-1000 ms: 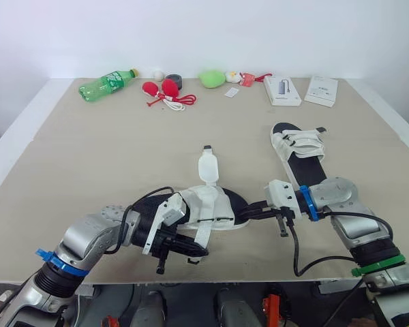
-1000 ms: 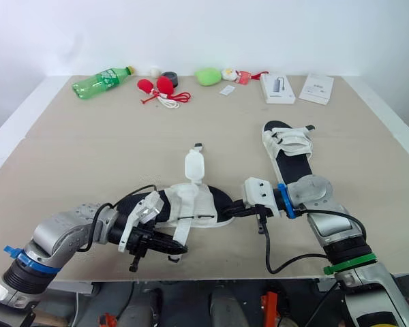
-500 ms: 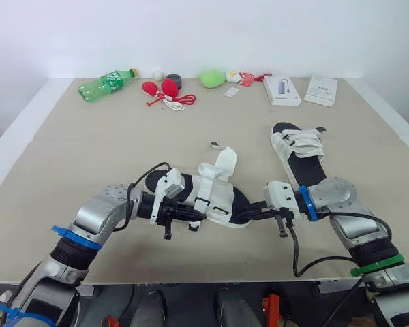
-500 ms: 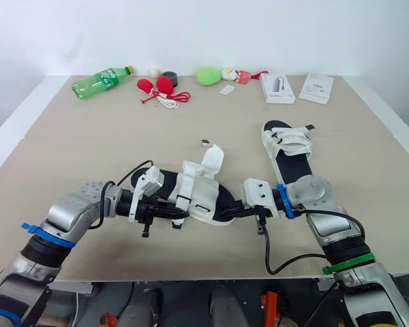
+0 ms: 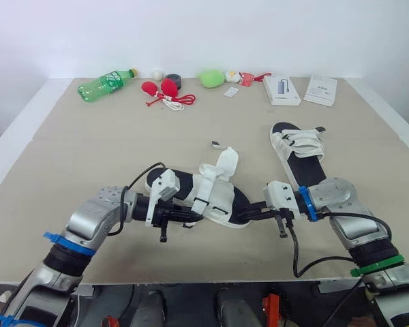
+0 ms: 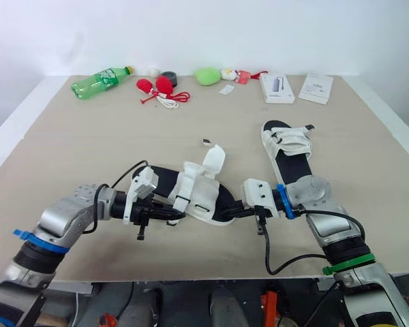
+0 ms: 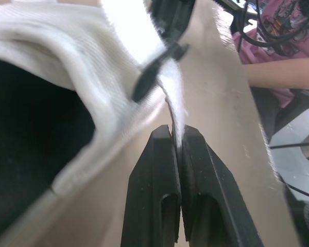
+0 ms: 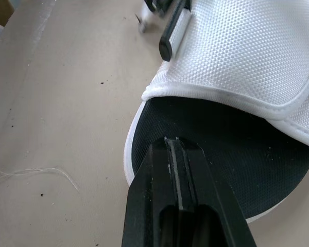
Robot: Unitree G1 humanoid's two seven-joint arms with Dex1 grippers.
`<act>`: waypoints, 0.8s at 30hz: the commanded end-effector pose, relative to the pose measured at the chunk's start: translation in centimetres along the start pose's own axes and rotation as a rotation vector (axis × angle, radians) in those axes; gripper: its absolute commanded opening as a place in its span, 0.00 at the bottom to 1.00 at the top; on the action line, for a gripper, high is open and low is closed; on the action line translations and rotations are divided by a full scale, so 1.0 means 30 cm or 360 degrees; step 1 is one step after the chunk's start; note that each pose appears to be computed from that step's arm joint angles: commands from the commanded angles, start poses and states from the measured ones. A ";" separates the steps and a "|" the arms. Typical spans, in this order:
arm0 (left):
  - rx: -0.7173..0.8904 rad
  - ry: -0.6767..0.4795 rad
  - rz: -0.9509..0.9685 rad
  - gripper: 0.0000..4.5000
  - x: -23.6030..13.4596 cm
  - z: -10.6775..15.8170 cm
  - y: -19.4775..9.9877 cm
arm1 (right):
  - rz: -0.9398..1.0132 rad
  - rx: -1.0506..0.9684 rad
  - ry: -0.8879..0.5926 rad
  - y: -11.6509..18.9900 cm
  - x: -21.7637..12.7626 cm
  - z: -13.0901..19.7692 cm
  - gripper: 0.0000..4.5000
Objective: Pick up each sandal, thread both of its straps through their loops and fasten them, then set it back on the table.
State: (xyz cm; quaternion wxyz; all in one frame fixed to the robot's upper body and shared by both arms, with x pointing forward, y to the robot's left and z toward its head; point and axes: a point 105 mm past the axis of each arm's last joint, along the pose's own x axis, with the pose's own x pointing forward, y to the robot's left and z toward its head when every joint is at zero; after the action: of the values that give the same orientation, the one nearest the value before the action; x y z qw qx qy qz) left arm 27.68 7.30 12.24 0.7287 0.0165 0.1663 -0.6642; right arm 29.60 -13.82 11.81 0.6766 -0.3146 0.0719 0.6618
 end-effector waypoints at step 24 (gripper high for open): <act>-0.0026 0.0195 -0.0254 0.02 -0.035 -0.073 -0.169 | 0.0036 0.0050 0.0082 0.016 -0.001 -0.040 0.00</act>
State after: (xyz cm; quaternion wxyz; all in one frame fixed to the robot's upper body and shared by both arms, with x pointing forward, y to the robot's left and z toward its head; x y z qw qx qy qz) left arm 22.71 8.48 10.85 0.6733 0.0186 0.2323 -0.7017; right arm 29.63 -13.88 11.79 0.6767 -0.3141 0.0733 0.6619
